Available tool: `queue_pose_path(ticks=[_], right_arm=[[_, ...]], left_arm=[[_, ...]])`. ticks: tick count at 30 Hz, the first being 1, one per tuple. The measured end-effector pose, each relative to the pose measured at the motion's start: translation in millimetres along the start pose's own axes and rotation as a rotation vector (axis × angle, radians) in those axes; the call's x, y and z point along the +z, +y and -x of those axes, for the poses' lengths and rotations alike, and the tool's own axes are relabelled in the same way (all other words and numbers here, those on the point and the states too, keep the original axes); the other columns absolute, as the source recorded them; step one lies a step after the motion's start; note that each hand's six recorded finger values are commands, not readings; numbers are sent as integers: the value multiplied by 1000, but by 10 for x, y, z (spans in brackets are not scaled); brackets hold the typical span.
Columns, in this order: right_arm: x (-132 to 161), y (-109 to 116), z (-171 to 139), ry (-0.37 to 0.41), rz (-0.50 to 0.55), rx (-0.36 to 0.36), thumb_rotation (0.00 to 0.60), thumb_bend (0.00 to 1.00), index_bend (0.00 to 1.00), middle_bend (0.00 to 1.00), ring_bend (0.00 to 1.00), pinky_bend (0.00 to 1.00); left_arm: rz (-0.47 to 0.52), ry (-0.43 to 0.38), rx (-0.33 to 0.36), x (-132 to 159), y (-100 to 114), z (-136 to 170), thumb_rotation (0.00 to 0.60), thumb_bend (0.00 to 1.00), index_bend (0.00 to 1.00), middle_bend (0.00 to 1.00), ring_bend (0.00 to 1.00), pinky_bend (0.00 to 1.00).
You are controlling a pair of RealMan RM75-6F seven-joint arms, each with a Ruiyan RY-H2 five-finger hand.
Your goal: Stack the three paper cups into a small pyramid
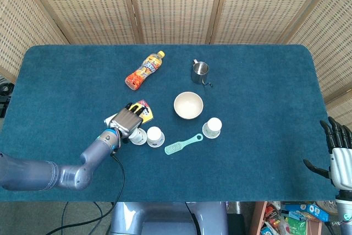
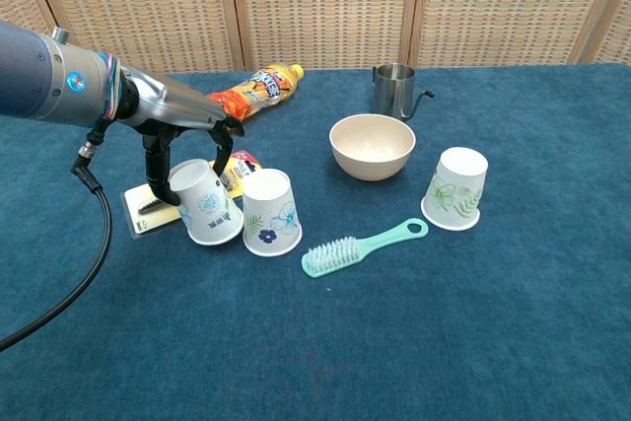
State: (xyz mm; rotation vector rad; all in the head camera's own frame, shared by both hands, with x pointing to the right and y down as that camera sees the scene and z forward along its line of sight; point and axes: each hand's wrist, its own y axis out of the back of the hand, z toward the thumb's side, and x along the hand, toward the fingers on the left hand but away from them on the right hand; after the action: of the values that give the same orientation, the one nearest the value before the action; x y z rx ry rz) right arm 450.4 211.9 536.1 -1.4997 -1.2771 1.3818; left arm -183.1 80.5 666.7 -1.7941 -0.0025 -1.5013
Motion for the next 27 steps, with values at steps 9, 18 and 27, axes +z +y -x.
queue_pose_path(ticks=[9,18,27], right_arm=[[-6,19,-3,0,7,-4,600,96,0,0,0,0],[3,33,-12,5,9,-6,600,96,0,0,0,0],[13,33,-18,9,9,-5,600,96,0,0,0,0]], left_arm=[[7,-7,-11,85,14,-22,600,269,453,0,0,0],[-6,9,-22,102,21,-14,600,269,388,0,0,0],[-2,23,-10,99,7,-15,600,268,177,0,0,0]])
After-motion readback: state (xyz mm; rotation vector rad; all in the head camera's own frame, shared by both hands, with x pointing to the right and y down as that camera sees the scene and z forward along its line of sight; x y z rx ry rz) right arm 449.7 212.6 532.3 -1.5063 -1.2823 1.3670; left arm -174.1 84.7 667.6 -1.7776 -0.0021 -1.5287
